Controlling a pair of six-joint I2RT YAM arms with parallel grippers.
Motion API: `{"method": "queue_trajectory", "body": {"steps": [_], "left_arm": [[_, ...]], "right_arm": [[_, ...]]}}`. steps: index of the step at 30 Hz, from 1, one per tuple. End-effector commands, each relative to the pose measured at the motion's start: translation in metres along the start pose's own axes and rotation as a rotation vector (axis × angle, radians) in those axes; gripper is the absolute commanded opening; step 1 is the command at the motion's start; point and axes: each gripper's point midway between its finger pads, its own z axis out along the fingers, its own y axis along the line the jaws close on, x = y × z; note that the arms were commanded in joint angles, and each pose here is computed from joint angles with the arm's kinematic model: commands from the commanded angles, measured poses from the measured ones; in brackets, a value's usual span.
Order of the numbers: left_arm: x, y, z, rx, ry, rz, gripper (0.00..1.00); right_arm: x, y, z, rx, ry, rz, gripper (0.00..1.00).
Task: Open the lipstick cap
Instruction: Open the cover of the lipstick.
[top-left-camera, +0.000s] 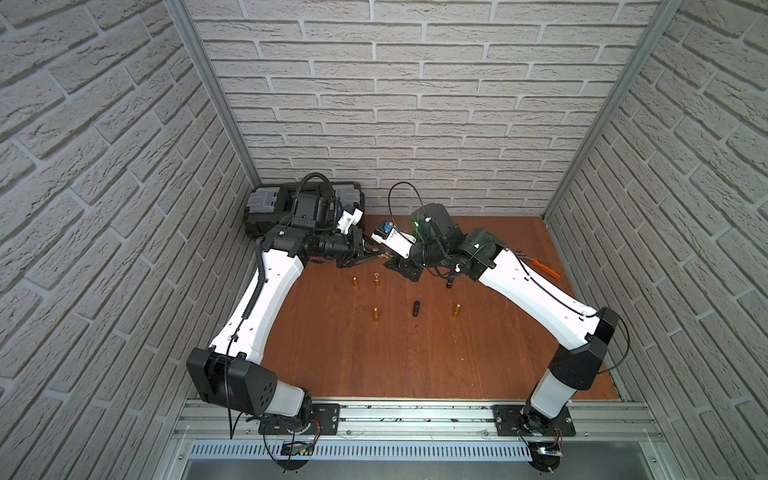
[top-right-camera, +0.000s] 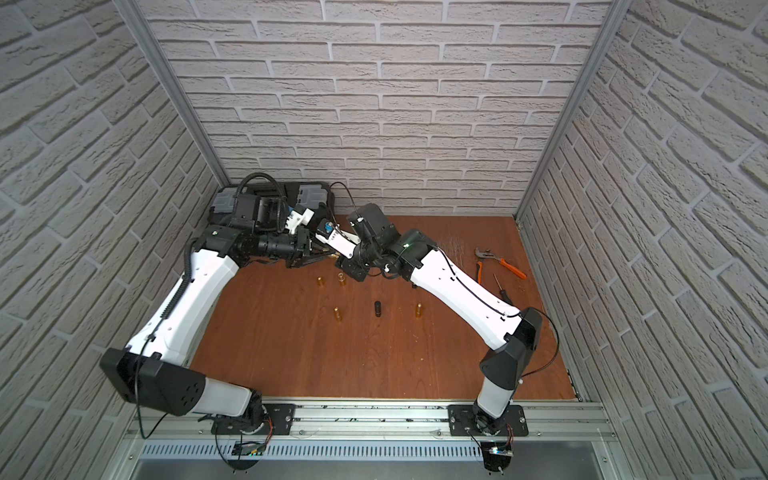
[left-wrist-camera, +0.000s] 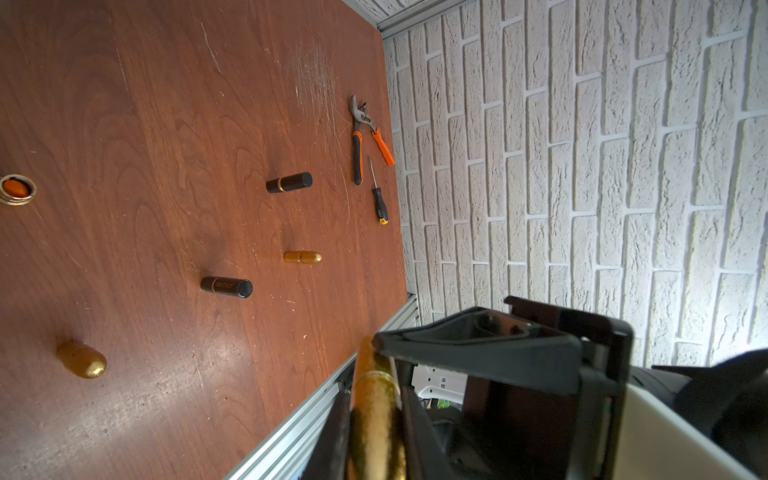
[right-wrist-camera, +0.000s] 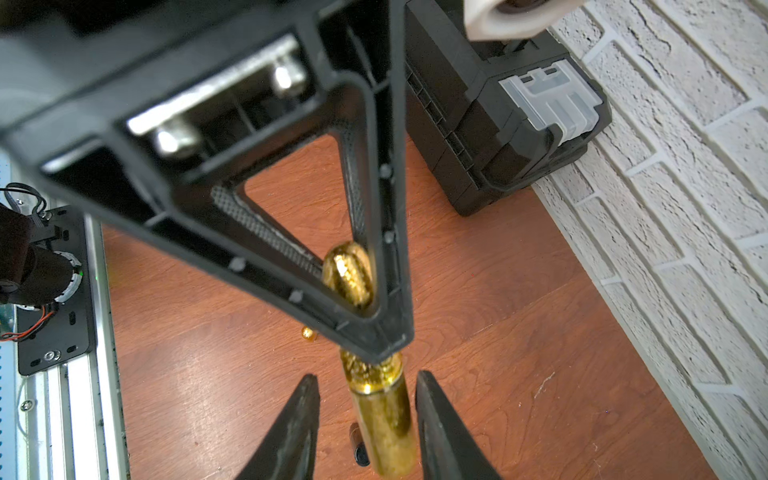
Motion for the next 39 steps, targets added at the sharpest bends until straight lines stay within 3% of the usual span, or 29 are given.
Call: {"method": "queue_trajectory", "body": {"steps": [1,3,9,13,27,32,39], "left_arm": [[0.001,-0.015,-0.010,0.041,-0.021,0.043,0.00],[-0.001,-0.016,-0.014,0.039,-0.031,0.042,0.00],[-0.007,-0.015,-0.021,0.041,-0.054,0.042,0.00],[-0.011,-0.012,-0.022,0.041,-0.061,0.037,0.00],[-0.042,0.001,-0.053,0.070,-0.174,0.010,0.00],[-0.047,0.030,-0.027,-0.150,-0.148,0.060,0.00],[-0.065,0.088,0.061,-0.484,-0.094,0.210,0.00]], "right_arm": [[-0.010,0.001,-0.005,-0.008,-0.030,-0.012,0.34],[-0.011,0.001,-0.007,-0.005,-0.032,-0.011,0.27],[-0.006,-0.001,-0.008,0.011,-0.016,-0.005,0.22],[-0.004,-0.001,-0.010,0.017,-0.009,-0.001,0.08],[0.021,-0.023,-0.024,0.183,0.037,0.000,0.04],[0.018,-0.024,-0.046,0.211,0.001,0.028,0.04],[0.013,-0.025,-0.098,0.254,-0.071,0.053,0.05]]}}
